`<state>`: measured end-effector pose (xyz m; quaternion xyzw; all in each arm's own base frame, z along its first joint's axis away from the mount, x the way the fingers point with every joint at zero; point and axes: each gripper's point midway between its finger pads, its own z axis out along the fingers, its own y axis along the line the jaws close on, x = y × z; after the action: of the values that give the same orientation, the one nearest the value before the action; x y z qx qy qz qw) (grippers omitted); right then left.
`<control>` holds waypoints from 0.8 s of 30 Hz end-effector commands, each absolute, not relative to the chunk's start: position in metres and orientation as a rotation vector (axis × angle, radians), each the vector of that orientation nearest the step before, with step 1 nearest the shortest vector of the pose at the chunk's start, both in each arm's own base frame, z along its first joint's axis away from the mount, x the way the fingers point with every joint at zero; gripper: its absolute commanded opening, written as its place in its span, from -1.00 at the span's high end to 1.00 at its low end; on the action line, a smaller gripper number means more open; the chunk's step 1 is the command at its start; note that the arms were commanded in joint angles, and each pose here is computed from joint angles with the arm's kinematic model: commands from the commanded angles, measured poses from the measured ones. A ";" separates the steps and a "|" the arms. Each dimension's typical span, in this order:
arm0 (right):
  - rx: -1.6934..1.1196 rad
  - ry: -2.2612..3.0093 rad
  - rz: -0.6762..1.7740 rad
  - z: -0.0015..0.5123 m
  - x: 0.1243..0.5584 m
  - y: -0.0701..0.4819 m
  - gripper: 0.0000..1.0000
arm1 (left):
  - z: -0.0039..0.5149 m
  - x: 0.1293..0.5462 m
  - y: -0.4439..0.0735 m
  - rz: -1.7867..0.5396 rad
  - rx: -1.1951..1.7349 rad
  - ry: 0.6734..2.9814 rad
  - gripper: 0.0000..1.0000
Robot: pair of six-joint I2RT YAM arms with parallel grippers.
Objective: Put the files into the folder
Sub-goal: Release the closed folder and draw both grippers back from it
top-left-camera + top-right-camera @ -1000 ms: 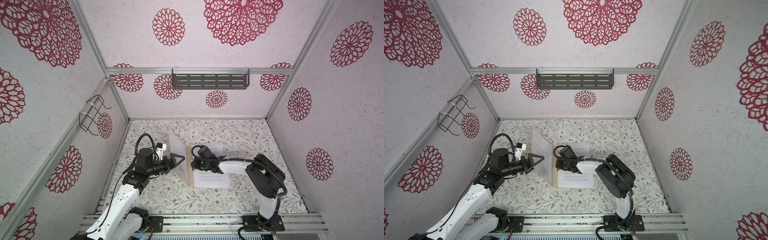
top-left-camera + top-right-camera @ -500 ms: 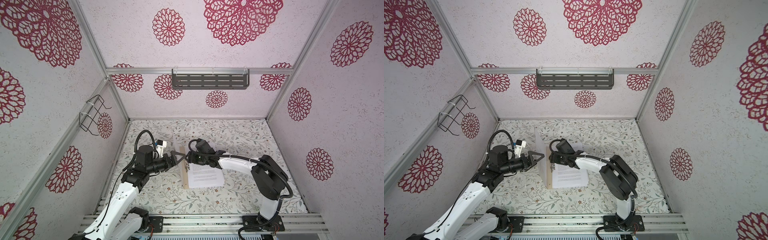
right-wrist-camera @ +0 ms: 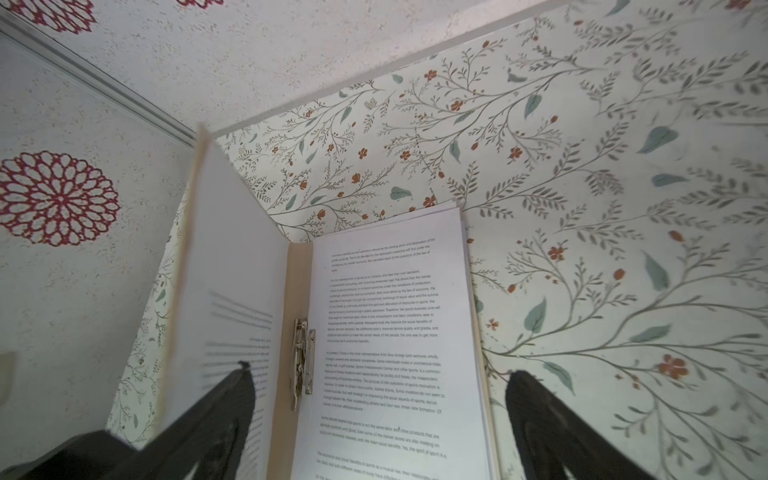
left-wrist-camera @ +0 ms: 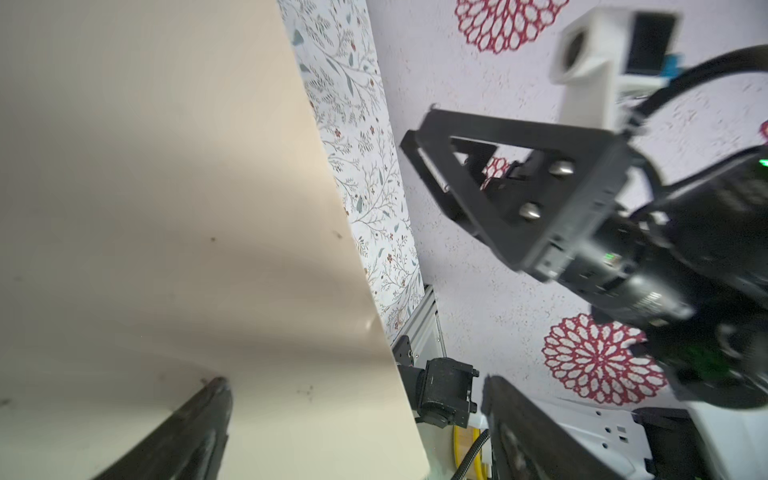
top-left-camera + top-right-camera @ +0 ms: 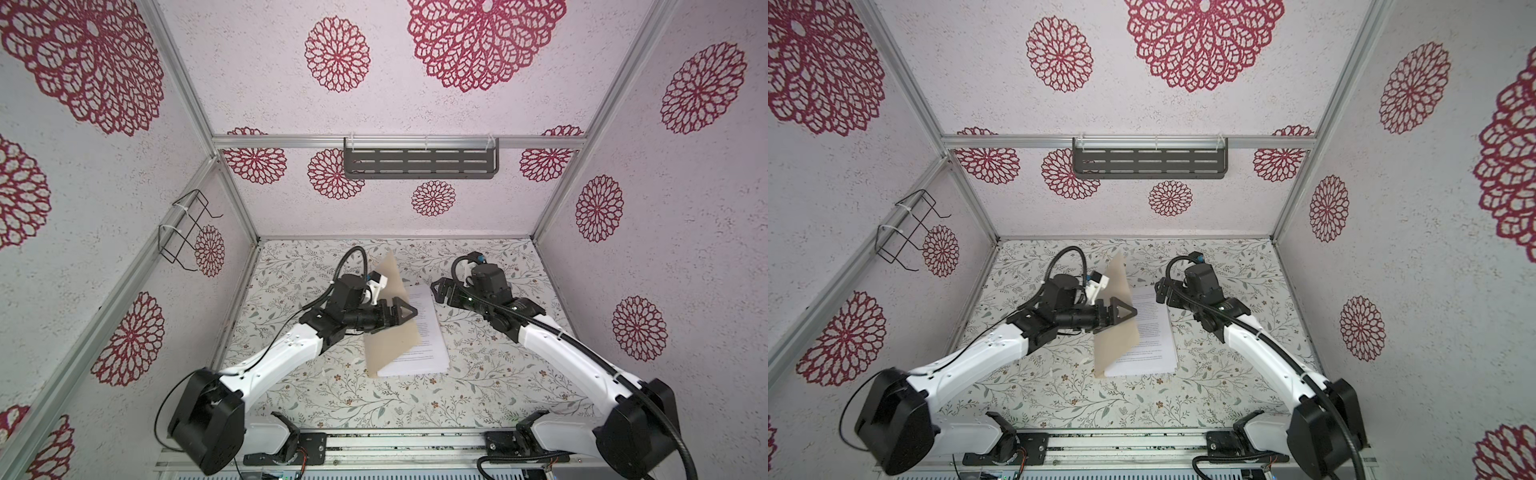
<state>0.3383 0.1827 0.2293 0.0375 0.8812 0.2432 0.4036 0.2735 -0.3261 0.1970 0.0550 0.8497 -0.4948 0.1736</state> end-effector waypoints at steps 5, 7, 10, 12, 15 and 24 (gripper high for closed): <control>0.209 2.176 0.444 0.246 0.319 0.111 -0.98 | 0.161 0.286 -0.399 -1.493 0.254 2.459 -0.95; 0.231 2.153 0.408 0.249 0.313 0.100 -0.98 | 0.177 0.291 -0.395 -1.465 0.276 2.427 -0.95; 0.256 2.132 0.370 0.250 0.308 0.089 -0.98 | 0.213 0.304 -0.363 -1.383 0.261 2.357 -0.95; 0.264 2.123 0.360 0.248 0.307 0.085 -0.98 | 0.237 0.315 -0.328 -1.343 0.189 2.289 -0.95; 0.271 2.074 0.316 0.250 0.310 0.076 -0.98 | 0.261 0.332 -0.250 -1.173 0.011 2.180 -0.95; 0.284 1.893 0.058 0.225 0.333 0.018 -0.98 | 0.240 0.328 0.023 -0.120 -0.669 1.831 -0.95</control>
<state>0.3164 0.0410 0.2133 0.1225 0.8423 0.0647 0.5210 0.3394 -0.0516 0.2865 -0.2041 0.7761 -0.2439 0.5446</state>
